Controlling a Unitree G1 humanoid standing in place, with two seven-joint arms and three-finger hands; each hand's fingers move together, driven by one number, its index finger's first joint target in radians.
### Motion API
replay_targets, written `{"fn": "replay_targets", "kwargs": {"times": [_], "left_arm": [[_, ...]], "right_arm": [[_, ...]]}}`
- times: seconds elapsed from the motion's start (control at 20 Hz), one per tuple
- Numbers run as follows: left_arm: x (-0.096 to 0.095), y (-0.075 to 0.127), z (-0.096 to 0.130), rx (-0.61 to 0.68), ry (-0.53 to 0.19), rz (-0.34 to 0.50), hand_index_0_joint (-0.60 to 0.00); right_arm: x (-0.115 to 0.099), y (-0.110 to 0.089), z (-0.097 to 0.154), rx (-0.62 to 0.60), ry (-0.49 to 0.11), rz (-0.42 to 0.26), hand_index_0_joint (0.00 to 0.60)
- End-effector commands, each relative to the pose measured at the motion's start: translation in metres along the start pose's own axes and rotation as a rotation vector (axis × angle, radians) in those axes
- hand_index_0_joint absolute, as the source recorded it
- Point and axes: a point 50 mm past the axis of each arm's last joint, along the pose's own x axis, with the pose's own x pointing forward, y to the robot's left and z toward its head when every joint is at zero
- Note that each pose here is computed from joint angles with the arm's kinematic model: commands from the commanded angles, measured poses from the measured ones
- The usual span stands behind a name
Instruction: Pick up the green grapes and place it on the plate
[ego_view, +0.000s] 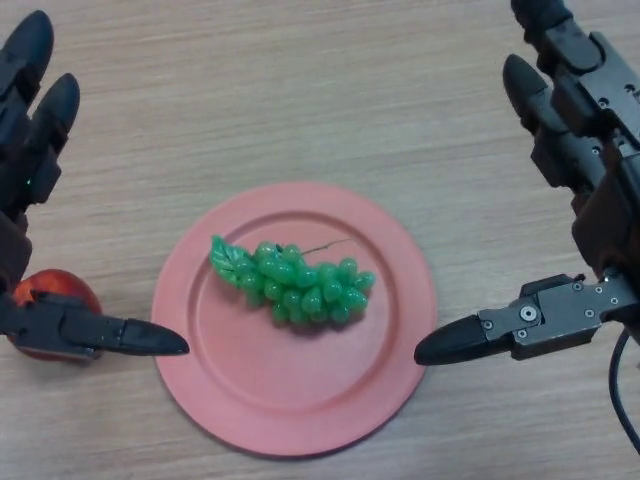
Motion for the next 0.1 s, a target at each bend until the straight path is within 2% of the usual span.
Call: {"fn": "replay_targets", "kwargs": {"times": [0.05,0.1], "left_arm": [[0.0000,0.0081,0.0299,0.112,-0.158,0.028,0.000],[0.0003,0.0081,0.0304,0.114,-0.160,0.020,0.000]], "right_arm": [[-0.0026,-0.0060,0.0260,0.009,-0.181,-0.023,0.000],[-0.0024,-0.0071,0.0258,0.012,-0.181,-0.024,0.000]]}}
